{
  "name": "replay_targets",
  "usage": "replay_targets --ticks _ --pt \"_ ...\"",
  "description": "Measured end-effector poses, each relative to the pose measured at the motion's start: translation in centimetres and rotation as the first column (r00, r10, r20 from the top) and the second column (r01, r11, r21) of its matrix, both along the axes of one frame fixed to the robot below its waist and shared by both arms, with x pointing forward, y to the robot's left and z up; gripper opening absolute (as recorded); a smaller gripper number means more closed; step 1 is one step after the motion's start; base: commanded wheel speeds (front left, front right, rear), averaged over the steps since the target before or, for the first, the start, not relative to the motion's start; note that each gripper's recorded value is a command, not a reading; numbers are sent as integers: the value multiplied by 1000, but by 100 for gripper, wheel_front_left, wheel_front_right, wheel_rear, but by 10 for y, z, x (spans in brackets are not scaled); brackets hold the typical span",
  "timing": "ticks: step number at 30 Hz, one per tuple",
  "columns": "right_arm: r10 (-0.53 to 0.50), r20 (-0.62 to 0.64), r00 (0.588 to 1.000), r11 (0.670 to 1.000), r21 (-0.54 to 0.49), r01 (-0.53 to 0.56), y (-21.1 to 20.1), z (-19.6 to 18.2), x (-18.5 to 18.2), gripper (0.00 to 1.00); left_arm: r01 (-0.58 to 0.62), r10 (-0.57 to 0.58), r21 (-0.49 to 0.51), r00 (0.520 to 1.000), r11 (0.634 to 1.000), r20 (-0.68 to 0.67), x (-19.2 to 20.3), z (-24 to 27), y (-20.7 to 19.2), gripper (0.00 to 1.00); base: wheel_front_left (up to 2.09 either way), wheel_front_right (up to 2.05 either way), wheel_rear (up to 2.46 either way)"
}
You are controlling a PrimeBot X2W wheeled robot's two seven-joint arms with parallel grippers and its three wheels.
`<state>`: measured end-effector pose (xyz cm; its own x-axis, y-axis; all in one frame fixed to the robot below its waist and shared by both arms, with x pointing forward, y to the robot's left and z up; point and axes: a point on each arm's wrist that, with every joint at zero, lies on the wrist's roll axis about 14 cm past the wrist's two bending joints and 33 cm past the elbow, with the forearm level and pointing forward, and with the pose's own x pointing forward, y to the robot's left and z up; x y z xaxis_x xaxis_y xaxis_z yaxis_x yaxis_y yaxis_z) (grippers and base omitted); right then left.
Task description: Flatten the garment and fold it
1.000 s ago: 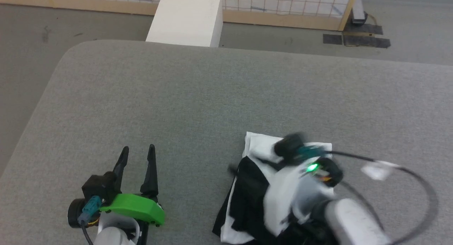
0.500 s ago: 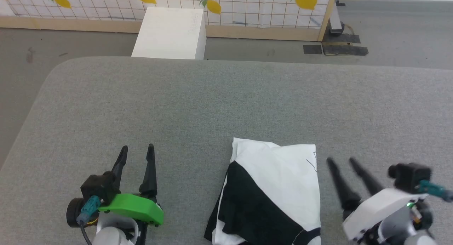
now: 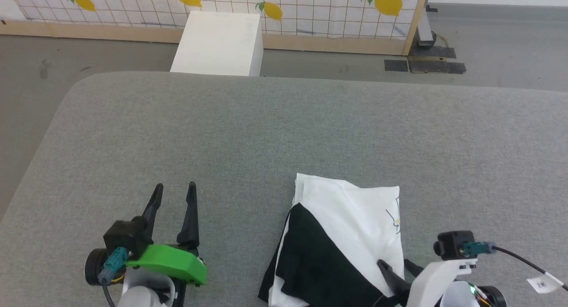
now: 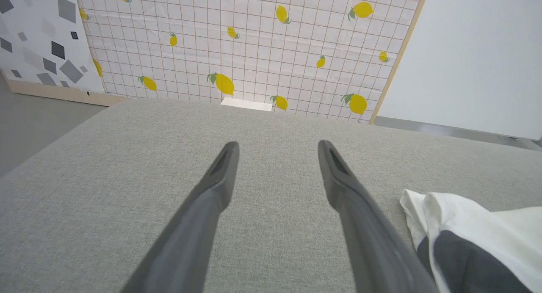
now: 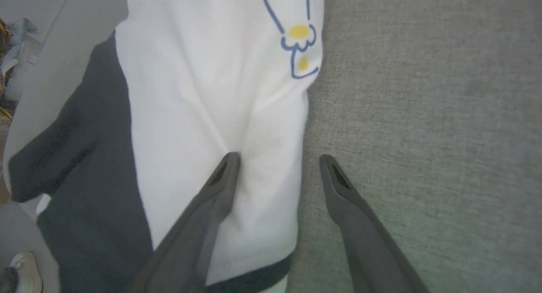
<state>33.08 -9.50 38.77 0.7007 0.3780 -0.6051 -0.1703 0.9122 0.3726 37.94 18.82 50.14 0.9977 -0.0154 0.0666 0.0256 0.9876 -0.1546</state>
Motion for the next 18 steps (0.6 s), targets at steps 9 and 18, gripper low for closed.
replay_targets --ticks 9,18 --pt "111 40 993 975 -197 -101 1 13 11 0 22 -22 -1 1000 1000 3 5 0 -8 100 0 0 0" --pt "327 122 937 730 -662 -169 -77 59 63 0 102 -104 36 994 994 34 31 7 -38 100 0 0 0"
